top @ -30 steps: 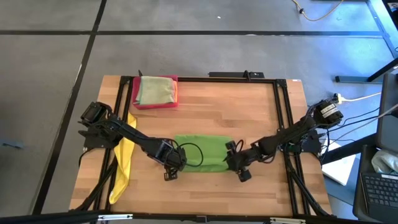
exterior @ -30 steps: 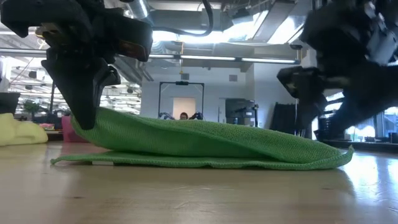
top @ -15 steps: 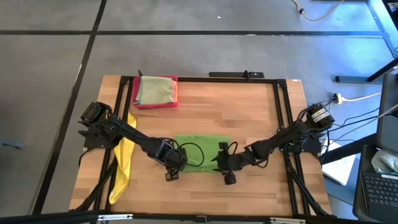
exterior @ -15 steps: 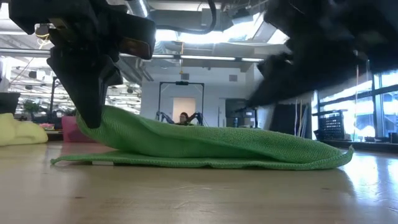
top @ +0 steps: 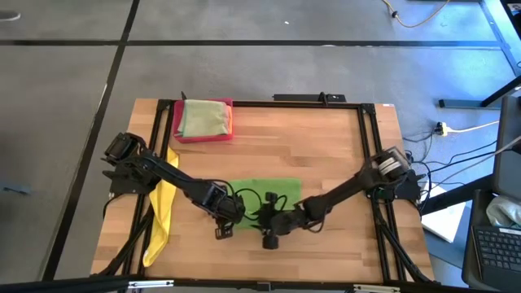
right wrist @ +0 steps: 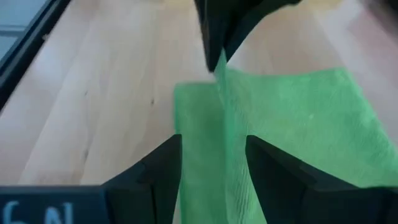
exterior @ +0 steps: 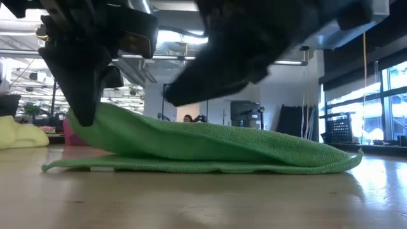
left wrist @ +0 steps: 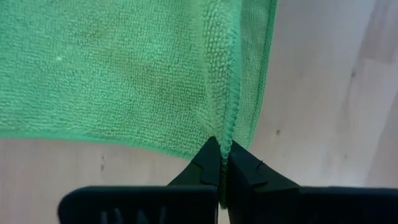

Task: Fold microfiber towels
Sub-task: Fold the green microfiber towel

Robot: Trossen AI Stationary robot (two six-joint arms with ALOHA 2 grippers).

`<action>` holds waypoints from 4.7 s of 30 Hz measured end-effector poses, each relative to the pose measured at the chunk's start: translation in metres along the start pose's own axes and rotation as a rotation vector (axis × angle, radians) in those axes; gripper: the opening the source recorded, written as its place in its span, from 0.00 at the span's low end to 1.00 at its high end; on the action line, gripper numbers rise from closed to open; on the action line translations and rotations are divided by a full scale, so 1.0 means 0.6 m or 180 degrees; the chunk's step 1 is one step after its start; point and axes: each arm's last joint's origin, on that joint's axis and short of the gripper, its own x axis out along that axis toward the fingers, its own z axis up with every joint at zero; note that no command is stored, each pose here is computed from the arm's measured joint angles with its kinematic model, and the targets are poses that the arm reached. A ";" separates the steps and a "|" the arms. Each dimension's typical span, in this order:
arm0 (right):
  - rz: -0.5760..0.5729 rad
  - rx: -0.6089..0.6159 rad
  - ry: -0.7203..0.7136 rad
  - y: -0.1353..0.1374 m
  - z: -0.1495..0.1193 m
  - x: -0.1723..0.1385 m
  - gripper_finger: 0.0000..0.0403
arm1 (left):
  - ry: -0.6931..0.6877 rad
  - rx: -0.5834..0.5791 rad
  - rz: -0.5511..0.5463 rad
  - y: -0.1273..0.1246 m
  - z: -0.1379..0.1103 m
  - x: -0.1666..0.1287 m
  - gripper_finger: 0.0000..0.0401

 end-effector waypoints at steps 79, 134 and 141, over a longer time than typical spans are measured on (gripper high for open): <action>-0.0749 0.0093 0.0979 0.029 0.061 -0.003 0.28 | -0.0189 0.0188 -0.0116 -0.004 0.003 -0.021 0.00; -0.1496 0.0162 0.1862 -0.003 0.010 -0.063 0.42 | -0.0219 0.0344 -0.0140 -0.005 0.004 -0.022 0.00; -0.1484 0.0216 0.1812 -0.001 0.029 -0.098 0.42 | -0.0244 0.0352 -0.0115 -0.005 0.005 -0.022 0.00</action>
